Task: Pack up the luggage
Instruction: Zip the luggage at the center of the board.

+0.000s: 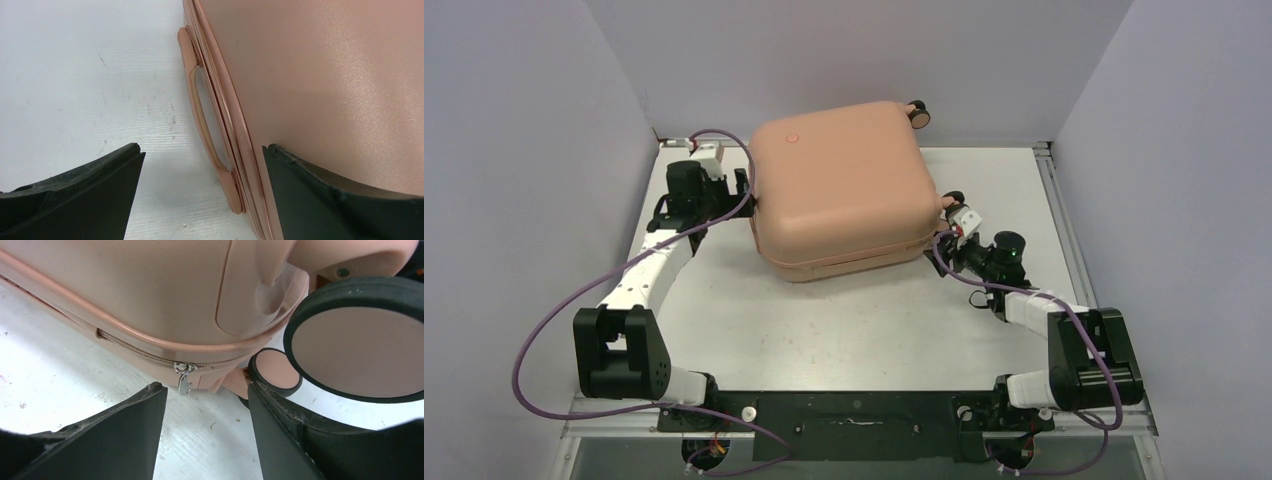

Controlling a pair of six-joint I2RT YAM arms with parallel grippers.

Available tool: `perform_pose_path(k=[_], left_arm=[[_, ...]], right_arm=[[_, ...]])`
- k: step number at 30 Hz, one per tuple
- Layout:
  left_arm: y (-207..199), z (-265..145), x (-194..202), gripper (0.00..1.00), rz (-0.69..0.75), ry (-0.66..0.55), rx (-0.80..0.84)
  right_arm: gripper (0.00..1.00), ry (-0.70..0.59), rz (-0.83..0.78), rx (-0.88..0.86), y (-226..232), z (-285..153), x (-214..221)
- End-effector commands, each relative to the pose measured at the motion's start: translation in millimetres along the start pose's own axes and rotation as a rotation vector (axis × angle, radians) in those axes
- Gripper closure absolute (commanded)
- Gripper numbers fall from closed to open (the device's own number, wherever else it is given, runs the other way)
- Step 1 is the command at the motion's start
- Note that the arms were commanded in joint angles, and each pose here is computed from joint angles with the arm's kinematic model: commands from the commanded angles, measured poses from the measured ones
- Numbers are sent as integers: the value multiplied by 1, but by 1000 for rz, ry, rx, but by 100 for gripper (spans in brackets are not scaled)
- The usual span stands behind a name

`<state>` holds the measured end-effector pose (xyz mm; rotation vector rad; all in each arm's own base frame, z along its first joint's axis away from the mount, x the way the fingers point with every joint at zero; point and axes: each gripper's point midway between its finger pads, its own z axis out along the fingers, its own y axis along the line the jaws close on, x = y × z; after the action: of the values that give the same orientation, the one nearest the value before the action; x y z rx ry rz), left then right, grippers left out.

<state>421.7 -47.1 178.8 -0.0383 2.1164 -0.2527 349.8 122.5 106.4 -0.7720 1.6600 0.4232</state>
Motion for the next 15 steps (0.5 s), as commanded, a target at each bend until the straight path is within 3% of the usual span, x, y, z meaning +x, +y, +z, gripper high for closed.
perform_pose_path(k=[1,8,11,15], left_arm=[[-19,-16,-41,4,20,-130,78],[-13,-11,-35,4,29,-106,52],[-5,-4,-26,4,33,-74,25],[2,6,-15,4,42,-44,3]], right_arm=[[39,-81,-23,-19,-2,9,-21],[45,-81,-28,-33,0,18,-21],[68,-62,-22,-57,0,23,-19],[84,-48,-25,-47,-3,26,-15]])
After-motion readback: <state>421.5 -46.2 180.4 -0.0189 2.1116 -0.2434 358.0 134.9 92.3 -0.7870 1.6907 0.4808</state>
